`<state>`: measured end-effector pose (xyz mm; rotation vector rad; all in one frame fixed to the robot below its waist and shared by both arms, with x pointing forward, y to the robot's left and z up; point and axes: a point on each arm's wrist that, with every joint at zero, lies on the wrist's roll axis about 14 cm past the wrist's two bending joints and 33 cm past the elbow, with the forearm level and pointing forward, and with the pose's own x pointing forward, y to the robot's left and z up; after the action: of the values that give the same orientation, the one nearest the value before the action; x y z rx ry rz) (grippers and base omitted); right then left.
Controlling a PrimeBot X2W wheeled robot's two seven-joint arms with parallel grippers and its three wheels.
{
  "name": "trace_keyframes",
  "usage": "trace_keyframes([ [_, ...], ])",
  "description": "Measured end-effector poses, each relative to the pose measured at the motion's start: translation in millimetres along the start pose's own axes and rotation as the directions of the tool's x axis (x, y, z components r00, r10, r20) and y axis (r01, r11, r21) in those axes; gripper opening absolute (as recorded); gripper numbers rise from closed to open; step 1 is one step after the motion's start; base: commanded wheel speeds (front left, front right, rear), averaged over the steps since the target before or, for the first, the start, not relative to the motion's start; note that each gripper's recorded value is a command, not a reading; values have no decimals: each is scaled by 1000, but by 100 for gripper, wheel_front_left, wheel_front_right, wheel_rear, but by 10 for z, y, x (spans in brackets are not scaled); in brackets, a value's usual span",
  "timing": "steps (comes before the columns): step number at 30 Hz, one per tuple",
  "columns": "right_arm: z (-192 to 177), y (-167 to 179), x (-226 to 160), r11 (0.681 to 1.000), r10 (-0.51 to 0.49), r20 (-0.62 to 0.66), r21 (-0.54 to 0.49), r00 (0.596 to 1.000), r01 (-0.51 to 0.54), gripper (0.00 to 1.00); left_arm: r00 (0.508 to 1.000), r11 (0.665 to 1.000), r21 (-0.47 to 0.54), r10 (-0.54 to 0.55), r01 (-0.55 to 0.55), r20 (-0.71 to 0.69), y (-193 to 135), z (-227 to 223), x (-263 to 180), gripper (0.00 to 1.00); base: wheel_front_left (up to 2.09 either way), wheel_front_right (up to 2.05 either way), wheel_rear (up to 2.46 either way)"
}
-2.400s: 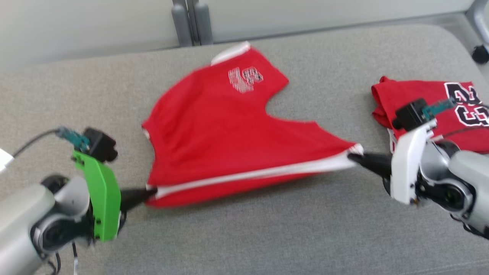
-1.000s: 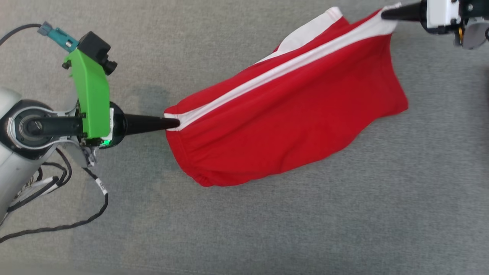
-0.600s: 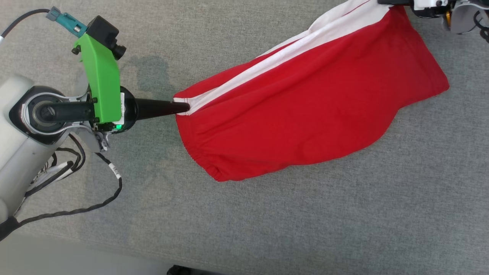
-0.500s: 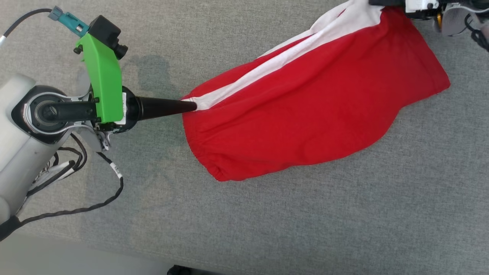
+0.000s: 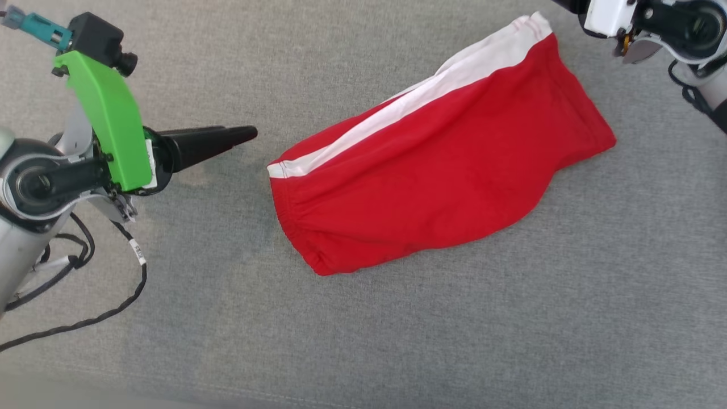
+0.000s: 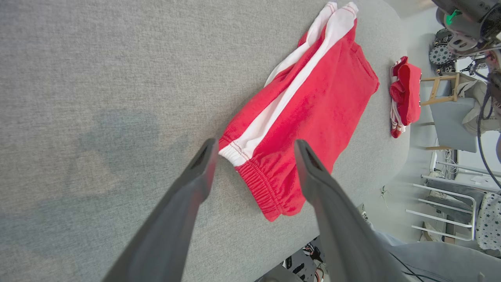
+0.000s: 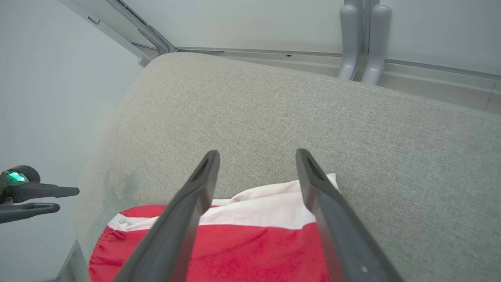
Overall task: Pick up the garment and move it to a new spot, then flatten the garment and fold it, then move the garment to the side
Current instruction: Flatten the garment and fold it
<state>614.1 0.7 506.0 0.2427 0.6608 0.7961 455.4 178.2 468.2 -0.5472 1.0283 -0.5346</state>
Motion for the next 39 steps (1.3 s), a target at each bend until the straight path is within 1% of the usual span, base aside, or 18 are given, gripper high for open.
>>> trace_keyframes([
  [2, 112, 85, -108, 1000, 12, 101, -7, 995, -12, 100, 996, 998, 55, 6, -11, 86, -65, 86, -70, 100, 0, 0, 0],
  [4, 165, 86, -221, 1000, -2, 180, -22, 984, 6, 100, 981, 994, 102, 24, -44, 191, -75, 203, -175, 100, 0, 0, 0],
  [7, 261, 108, -410, 999, -17, 311, -40, 950, 31, 100, 934, 983, 161, 25, -88, 357, -123, 362, -345, 100, 0, 0, 0],
  [9, 289, 221, -521, 995, 3, 383, -94, 924, 36, 100, 901, 975, 193, 19, -114, 434, -155, 381, -448, 100, 0, 0, 0],
  [11, 231, 244, -600, 996, -1, 429, -84, 903, 41, 100, 853, 965, 220, 8, -143, 521, -185, 407, -558, 100, 0, 0, 0],
  [15, 43, 79, -767, 991, -69, 464, -69, 883, 114, 100, 711, 931, 248, 16, -266, 703, -198, 462, -846, 100, 0, 0, 0],
  [16, -28, 65, -774, 991, -79, 456, -61, 886, 119, 100, 690, 920, 268, 4, -287, 724, -226, 408, -866, 100, 0, 0, 0],
  [18, -143, 75, -749, 993, -84, 454, -41, 887, 115, 100, 621, 921, 245, -3, -304, 784, -249, 334, -927, 100, 0, 0, 0],
  [20, -263, 24, -721, 990, -106, 438, -34, 893, 134, 100, 586, 907, 227, 26, -354, 810, -202, 195, -960, 100, 0, 0, 0],
  [23, -412, -101, -683, 984, -150, 401, -23, 904, 174, 100, 525, 917, 156, 66, -367, 849, -208, 58, -992, 100, 0, 0, 0],
  [25, -488, -168, -641, 982, -175, 370, -3, 912, 190, 100, 450, 923, 106, 79, -371, 889, -250, 44, -1091, 100, 0, 0, 0],
  [26, -539, -204, -609, 980, -186, 343, -7, 921, 201, 100, 430, 927, 84, 88, -365, 899, -253, -23, -1100, 100, 0, 0, 0],
  [28, -625, -298, -557, 975, -215, 291, 19, 932, 219, 100, 413, 938, 29, 125, -346, 902, -205, -207, -1060, 100, 0, 0, 0],
  [30, -731, -403, -496, 969, -244, 227, 25, 943, 245, 100, 395, 943, 4, 135, -331, 909, -213, -336, -1039, 100, 0, 0, 0],
  [33, -836, -540, -411, 960, -279, 139, 36, 950, 277, 100, 356, 932, 4, 135, -363, 925, -226, -402, -1095, 100, 0, 0, 0],
  [35, -909, -532, -305, 962, -273, 84, 51, 958, 270, 100, 337, 919, -4, 149, -394, 930, -202, -465, -1119, 100, 0, 0, 0],
  [37, -983, -503, -200, 964, -261, 36, 57, 965, 259, 100, 322, 919, -31, 170, -394, 931, -166, -540, -1123, 100, 0, 0, 0],
  [39, -1089, -492, -105, 964, -254, -29, 68, 967, 256, 100, 310, 900, -43, 194, -433, 931, -107, -616, -1149, 100, 0, 0, 0],
])
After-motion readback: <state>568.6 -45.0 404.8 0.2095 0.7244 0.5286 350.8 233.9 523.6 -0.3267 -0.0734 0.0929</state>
